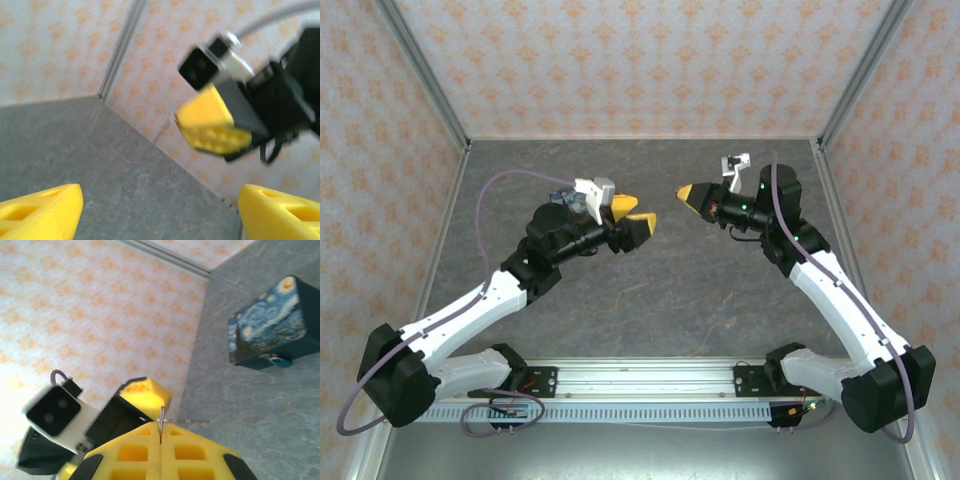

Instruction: Unlock the padlock with the key

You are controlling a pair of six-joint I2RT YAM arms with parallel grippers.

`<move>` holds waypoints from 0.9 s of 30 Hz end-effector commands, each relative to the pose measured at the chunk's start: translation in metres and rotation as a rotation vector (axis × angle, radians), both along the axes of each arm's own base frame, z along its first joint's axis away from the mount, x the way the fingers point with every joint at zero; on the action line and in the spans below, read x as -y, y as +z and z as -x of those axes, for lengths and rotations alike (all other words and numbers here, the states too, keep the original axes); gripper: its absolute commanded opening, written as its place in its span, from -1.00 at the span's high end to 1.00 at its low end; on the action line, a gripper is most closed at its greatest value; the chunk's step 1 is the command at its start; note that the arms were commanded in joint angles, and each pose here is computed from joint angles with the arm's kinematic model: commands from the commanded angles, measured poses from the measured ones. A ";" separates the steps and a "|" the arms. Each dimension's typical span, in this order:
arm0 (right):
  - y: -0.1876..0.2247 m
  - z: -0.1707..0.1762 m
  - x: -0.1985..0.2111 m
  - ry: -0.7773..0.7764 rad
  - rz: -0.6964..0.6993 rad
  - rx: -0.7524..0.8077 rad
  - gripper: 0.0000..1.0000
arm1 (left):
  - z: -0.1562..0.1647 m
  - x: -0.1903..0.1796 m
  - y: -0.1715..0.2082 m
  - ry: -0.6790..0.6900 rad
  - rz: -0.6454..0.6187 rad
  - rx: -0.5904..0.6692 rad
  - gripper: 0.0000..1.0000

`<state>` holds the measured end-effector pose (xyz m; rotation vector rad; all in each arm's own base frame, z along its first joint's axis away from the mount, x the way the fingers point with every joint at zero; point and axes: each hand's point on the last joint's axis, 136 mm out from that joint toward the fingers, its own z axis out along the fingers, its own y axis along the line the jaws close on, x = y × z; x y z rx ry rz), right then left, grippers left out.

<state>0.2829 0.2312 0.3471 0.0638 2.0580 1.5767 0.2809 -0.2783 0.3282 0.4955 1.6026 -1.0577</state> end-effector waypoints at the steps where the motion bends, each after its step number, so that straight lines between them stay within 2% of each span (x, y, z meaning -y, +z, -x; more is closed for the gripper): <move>1: 0.006 0.014 -0.008 0.078 0.003 -0.035 1.00 | 0.019 0.009 0.002 -0.064 -0.154 0.328 -0.65; 4: 0.007 0.022 -0.013 0.113 0.016 -0.044 1.00 | 0.021 0.014 0.003 -0.077 -0.195 0.398 -0.68; 9: 0.005 0.034 -0.030 0.177 0.029 -0.040 1.00 | 0.023 0.026 0.002 -0.117 -0.234 0.449 -0.65; 11: 0.005 0.037 -0.036 0.198 0.032 -0.038 1.00 | 0.025 0.031 0.001 -0.144 -0.247 0.453 -0.53; 12: 0.005 0.038 -0.038 0.202 0.034 -0.037 1.00 | 0.026 0.033 0.000 -0.164 -0.255 0.457 -0.37; 15: 0.005 0.038 -0.041 0.204 0.035 -0.035 1.00 | 0.025 0.036 -0.002 -0.182 -0.281 0.443 -0.09; 21: 0.004 0.038 -0.043 0.202 0.029 -0.039 1.00 | 0.019 0.032 -0.001 -0.136 -0.285 0.439 0.01; 27: 0.003 0.040 -0.042 0.200 0.024 -0.041 1.00 | 0.014 0.031 -0.005 -0.116 -0.296 0.417 0.21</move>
